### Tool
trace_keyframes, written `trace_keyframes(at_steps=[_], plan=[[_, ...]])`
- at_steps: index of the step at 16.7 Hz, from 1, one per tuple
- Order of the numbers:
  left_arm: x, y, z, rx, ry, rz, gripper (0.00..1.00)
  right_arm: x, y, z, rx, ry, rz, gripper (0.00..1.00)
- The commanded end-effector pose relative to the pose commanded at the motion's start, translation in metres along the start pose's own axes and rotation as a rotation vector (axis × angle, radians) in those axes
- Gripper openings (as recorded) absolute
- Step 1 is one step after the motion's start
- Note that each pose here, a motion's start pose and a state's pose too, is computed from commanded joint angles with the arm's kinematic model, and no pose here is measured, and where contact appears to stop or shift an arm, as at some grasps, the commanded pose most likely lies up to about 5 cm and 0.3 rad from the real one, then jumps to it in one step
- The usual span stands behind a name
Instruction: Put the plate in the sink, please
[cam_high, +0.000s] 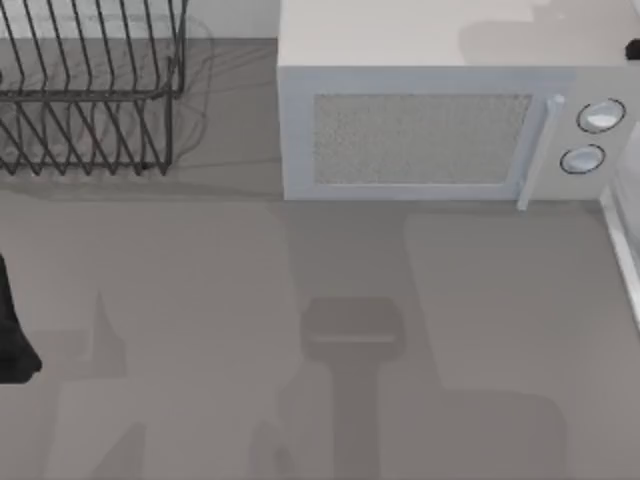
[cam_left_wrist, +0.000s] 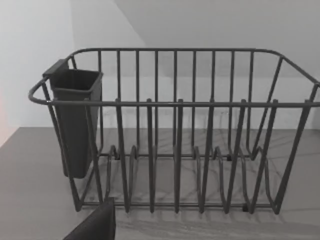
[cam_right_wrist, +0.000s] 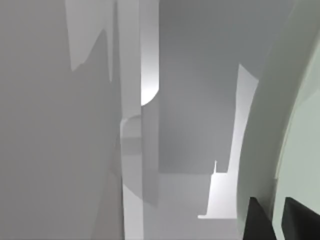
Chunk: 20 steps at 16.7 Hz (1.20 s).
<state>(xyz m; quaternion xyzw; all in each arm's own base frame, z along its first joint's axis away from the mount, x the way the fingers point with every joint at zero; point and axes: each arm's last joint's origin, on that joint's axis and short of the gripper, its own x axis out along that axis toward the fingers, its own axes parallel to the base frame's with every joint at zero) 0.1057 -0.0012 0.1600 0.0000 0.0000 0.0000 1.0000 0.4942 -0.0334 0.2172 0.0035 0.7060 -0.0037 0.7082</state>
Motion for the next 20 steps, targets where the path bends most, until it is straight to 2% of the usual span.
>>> trace_keyframes(at_steps=[1, 14, 20], plan=[[0.0000, 0.0000, 0.0000, 0.000, 0.000, 0.000, 1.00, 0.0000, 0.0000, 0.0000, 0.000, 0.000, 0.000, 0.00], [0.0000, 0.0000, 0.0000, 0.000, 0.000, 0.000, 1.00, 0.0000, 0.0000, 0.0000, 0.000, 0.000, 0.000, 0.98], [0.0000, 0.0000, 0.0000, 0.000, 0.000, 0.000, 1.00, 0.0000, 0.0000, 0.0000, 0.000, 0.000, 0.000, 1.00]])
